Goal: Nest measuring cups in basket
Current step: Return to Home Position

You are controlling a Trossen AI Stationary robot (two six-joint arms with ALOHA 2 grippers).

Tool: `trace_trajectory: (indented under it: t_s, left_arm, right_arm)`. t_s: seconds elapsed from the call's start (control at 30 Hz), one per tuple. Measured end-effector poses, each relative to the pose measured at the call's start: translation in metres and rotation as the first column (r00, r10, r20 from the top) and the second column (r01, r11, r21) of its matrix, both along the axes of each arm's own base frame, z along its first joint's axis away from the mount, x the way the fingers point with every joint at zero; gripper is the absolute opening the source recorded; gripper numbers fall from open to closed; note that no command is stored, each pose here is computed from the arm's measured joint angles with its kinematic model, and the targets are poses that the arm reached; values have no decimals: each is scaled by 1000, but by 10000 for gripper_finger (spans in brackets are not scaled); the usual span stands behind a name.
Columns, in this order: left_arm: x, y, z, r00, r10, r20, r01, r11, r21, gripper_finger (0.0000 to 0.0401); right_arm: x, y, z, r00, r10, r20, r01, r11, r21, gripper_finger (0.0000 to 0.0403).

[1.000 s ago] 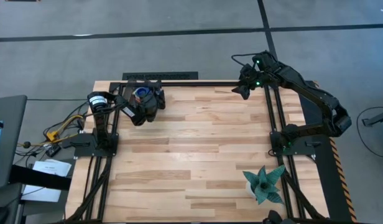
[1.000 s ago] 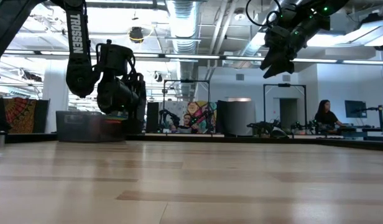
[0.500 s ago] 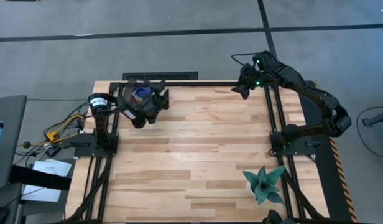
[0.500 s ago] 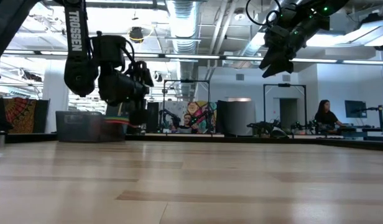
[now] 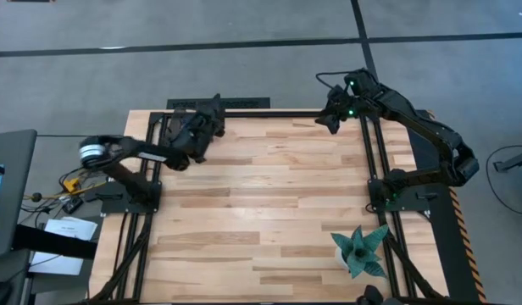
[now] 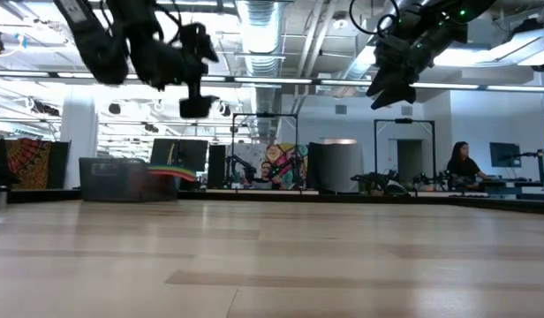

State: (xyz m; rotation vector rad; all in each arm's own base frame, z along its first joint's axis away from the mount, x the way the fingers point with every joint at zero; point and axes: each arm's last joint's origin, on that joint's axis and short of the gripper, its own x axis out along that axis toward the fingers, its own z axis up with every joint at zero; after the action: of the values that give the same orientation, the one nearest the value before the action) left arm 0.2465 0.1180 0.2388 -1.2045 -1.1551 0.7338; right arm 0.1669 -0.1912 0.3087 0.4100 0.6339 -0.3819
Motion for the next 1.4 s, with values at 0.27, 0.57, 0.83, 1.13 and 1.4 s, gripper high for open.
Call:
trace_trajectory:
  t_s: [0.27,0.57,0.83,1.13,1.4]
  left_arm:
    - [-35,13,35,965,-3,-261,-8,999,-43,389]
    - [-32,31,44,789,-152,-595,243,967,76,389]
    - [22,61,63,443,-216,-870,442,897,3,389]
    - [14,103,79,85,-355,-931,236,915,-327,389]
    - [2,120,86,109,-334,-936,232,925,-302,371]
  right_arm:
    - [3,-3,4,999,-22,49,23,1000,-11,265]
    - [16,-5,-2,998,-9,63,8,1000,14,265]
    - [46,-3,-25,999,30,23,-33,993,118,265]
    - [55,4,-29,1000,17,-12,-16,993,116,265]
    - [54,3,-29,1000,4,-12,-3,992,124,265]
